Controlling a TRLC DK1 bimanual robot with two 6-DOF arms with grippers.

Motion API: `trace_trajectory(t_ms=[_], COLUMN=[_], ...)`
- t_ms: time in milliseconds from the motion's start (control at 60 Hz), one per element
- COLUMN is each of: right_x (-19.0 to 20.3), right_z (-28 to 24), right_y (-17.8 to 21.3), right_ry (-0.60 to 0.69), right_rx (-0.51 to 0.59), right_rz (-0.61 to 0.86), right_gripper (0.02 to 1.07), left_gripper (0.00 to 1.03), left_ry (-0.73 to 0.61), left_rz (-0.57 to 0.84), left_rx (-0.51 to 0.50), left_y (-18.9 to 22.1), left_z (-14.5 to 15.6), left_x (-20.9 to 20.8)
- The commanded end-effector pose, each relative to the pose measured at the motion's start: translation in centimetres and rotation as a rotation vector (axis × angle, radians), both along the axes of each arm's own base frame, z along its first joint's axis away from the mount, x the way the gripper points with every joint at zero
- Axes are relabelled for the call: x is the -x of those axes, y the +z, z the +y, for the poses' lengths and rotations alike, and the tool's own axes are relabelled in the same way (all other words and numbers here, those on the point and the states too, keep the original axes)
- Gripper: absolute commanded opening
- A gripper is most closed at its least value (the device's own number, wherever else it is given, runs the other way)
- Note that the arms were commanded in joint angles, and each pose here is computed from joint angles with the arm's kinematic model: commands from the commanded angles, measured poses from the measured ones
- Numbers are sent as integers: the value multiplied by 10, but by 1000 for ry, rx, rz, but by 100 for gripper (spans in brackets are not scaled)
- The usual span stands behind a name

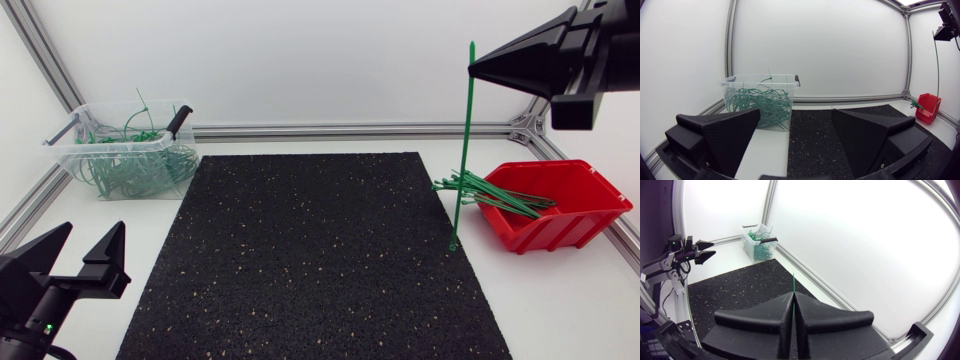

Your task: Take a green cable tie from the red box, thread the tail through the head to close it, then place it in the transparent bin on the left.

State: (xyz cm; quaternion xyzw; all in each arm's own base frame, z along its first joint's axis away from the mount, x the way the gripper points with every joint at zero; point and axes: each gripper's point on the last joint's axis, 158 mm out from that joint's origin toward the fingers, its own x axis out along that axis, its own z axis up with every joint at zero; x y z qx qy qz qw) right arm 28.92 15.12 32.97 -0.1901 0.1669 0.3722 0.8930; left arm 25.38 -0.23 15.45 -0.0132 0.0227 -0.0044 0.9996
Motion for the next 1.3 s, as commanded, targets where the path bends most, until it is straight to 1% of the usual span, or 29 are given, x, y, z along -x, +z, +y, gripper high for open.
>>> trace_trajectory(t_ms=[0, 83, 183, 267, 367, 617, 800, 933, 1017, 1067, 1183, 1250, 1283], right_x=[4, 9, 14, 18, 20, 18, 15, 10, 8, 4, 5, 7, 7], right_z=[12, 24, 31, 39, 44, 51, 57, 60, 61, 61, 66, 70, 72], right_y=[-16, -24, -29, -37, -47, -58, -66, -68, -66, -65, -64, -64, -65], right_ry=[1, 4, 4, -6, -15, -46, -48, -53, -56, -76, -96, -113, -135], right_rx=[-40, -97, -153, -236, -286, -396, -436, -455, -452, -431, -376, -331, -289], right_rz=[95, 189, 258, 373, 459, 605, 670, 677, 649, 592, 526, 467, 405], right_gripper=[8, 8, 8, 8, 8, 8, 8, 8, 8, 8, 8, 8, 8], left_gripper=[99, 99, 99, 99, 99, 99, 99, 99, 99, 99, 99, 99, 99], left_ry=[-1, -1, -1, -2, -5, -16, -20, -22, -22, -22, -23, -23, -23], left_rz=[61, 61, 61, 63, 63, 69, 70, 72, 73, 73, 72, 73, 72], left_rx=[12, 12, 12, 12, 12, 12, 12, 12, 12, 12, 12, 12, 12], left_y=[-25, -25, -25, -25, -25, -26, -27, -27, -28, -28, -27, -28, -27], left_z=[-1, -1, -1, -1, -2, -4, -6, -6, -6, -6, -6, -6, -6], left_x=[0, 0, 0, 0, 0, 0, 0, 0, 0, 0, 0, 0, 0])
